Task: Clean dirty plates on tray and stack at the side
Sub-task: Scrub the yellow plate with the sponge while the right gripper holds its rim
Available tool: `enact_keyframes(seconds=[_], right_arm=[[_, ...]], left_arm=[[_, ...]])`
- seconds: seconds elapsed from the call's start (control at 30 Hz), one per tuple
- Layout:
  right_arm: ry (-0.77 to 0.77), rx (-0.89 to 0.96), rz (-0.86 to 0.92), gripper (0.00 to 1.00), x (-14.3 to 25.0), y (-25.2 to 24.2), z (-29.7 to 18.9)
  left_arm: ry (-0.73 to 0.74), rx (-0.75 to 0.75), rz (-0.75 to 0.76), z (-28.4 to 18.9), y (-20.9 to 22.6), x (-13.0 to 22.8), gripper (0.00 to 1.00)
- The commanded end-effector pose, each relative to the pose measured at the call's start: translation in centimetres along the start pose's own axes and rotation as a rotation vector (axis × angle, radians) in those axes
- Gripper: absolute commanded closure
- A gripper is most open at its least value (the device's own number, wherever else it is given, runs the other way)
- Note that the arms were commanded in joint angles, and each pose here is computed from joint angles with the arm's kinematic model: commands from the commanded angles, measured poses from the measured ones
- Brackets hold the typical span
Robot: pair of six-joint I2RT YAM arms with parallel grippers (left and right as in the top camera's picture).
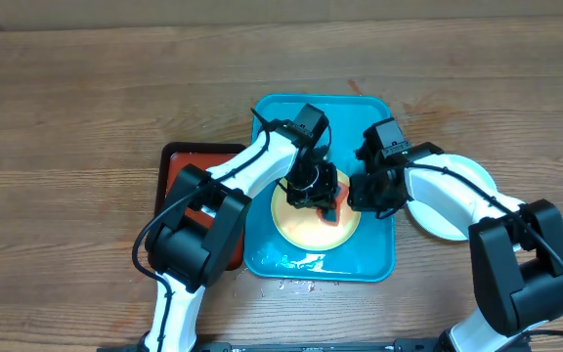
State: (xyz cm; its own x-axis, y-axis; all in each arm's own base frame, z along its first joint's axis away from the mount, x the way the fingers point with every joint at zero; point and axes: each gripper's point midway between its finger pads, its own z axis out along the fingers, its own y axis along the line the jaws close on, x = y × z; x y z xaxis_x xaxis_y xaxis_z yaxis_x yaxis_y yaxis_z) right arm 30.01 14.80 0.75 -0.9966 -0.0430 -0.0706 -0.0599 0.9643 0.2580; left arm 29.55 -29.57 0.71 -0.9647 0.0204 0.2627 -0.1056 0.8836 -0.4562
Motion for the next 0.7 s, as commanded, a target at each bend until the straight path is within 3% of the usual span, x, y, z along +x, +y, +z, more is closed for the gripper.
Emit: enact_keyframes(seconds=[0.0,0.23,0.37,0.5,0.67], right_arm=[[-0.020,0.036,0.006,0.96,-0.5,-0.9,0.1],[-0.018,0.036,0.006,0.96,-0.5,-0.9,0.1],[-0.018,0.036,0.006,0.96,-0.5,-0.9,0.1],[-0.018,0.036,0.006,0.96,-0.5,-0.9,0.1],[-0.018,0.036,0.006,0.96,-0.5,-0.9,0.1]], left_arm=[[-0.084,-0.310,-0.102,-1.0,6.7,-0.8,0.96],[-0.253,-0.642,-0.114,-6.7,11.7,-1.9,0.96],[-0.277,-0.696,-0.112,-7.4,12.6,-2.2,0.96],[-0.269,-0.587,-0.108,-6.3,10.9,-2.6,0.96],[-0.214,-0.233,-0.036,-3.2,4.2,-3.2,0.96]])
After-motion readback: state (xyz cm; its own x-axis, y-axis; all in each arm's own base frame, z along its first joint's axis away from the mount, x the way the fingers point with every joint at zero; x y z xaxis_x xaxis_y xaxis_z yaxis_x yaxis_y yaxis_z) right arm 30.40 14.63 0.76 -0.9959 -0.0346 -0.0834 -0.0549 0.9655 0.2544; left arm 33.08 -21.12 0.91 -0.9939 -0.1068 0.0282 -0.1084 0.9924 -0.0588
